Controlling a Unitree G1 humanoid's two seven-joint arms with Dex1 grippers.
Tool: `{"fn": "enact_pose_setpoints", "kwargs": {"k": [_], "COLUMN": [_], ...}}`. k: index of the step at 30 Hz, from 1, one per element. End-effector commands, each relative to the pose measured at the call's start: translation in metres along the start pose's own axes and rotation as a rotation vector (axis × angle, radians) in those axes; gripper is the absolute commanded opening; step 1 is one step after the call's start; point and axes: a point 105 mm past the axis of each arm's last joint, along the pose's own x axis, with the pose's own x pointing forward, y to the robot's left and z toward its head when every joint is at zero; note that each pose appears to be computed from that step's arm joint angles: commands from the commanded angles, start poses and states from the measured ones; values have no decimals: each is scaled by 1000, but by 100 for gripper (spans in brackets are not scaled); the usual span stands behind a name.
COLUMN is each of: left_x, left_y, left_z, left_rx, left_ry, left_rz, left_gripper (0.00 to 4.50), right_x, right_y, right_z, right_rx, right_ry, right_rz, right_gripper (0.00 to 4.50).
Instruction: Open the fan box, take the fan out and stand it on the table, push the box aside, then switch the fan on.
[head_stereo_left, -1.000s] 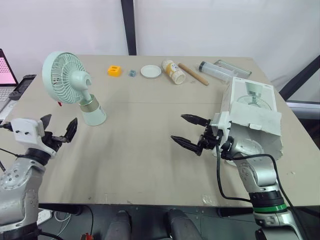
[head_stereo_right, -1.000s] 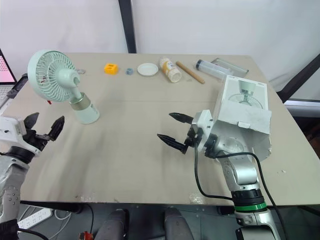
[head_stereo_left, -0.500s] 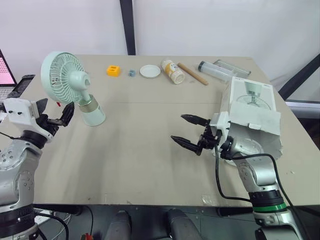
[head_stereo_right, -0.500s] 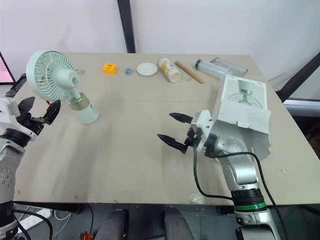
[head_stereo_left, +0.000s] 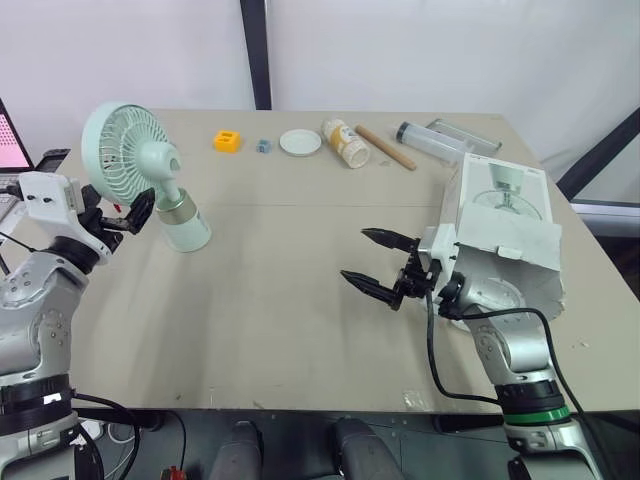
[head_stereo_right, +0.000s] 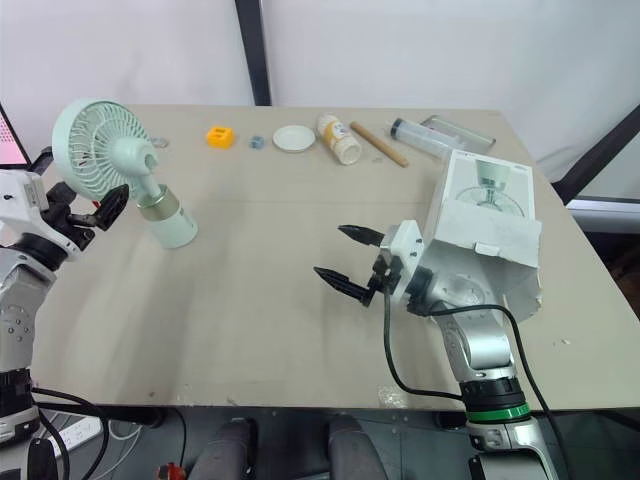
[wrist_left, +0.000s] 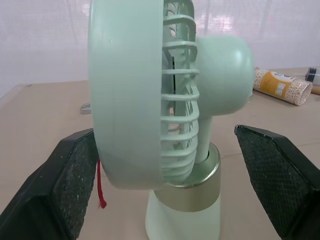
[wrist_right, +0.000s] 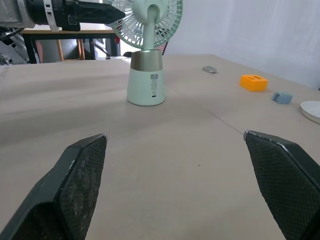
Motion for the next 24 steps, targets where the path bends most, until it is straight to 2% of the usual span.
{"fn": "enact_pose_setpoints", "kwargs": {"k": [1,24], "left_x": [3,9], "left_y": [3,7], "left_z": [14,12], "left_rx": [44,-34], "left_ry": [-32,-41], "left_rz": [-2,-22], "left_gripper": [450,450], "right_x": [2,-2], "right_y": [1,5], "right_z": [11,10], "right_rx": [-43,-39], "right_ry": [-31,-37], "right_rz": [4,-12], "right_gripper": [449,449]}}
